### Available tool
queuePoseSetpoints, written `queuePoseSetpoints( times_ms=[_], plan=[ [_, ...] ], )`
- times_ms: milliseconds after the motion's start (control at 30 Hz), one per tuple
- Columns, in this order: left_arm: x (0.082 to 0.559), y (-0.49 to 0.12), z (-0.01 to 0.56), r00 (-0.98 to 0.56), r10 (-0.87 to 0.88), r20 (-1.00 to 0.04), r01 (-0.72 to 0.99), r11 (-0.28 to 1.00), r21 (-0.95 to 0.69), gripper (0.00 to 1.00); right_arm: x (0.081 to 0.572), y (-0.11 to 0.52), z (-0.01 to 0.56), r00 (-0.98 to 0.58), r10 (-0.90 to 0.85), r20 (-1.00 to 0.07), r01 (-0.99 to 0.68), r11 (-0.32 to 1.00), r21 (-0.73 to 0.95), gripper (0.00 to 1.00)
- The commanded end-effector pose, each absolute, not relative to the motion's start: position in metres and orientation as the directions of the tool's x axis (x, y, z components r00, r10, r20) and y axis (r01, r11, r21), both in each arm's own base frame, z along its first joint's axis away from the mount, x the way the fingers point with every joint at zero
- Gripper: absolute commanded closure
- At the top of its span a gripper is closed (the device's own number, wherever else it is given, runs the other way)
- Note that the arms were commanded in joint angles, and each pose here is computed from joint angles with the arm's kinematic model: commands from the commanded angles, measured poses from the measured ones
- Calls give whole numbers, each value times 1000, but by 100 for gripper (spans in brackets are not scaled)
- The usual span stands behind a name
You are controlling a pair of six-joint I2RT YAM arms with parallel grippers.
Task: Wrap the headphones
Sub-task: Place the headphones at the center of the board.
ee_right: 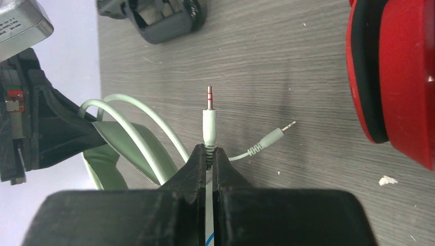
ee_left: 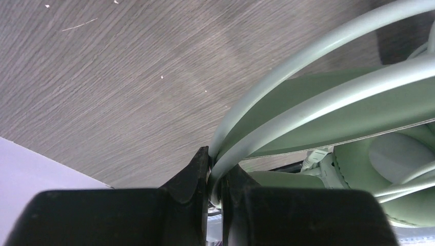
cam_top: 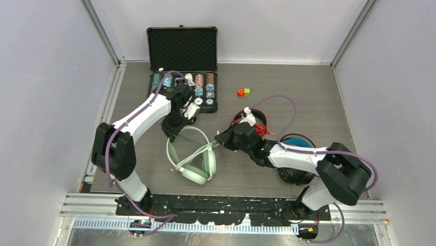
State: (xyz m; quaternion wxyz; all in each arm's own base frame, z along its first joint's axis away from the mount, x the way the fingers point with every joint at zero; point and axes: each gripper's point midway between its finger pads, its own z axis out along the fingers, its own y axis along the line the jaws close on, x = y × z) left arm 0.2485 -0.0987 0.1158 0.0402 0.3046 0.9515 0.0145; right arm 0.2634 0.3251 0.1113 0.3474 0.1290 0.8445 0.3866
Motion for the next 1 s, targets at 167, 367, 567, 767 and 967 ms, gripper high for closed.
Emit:
queuePoseSetpoints(
  times_ms=[167,367,567,767,967],
  plan=[
    [250,-59,90,-801,593,82,595,773,218,96,287,339,87,-681,476,-556,-21,746,666,100],
    [251,-58,77,-798,592,107,598,760,253,83,277,349,68,-699,453,-554,-16,764,645,100],
    [250,-66,84,-799,592,101,595,757,268,70,277,343,66,-686,462,-563,5,776,631,96],
    [251,-77,100,-817,574,57,570,789,231,51,278,349,66,-692,459,-556,0,771,637,95],
    [254,-91,122,-837,547,-25,534,825,185,46,278,350,62,-696,461,-550,8,772,636,95]
  ],
)
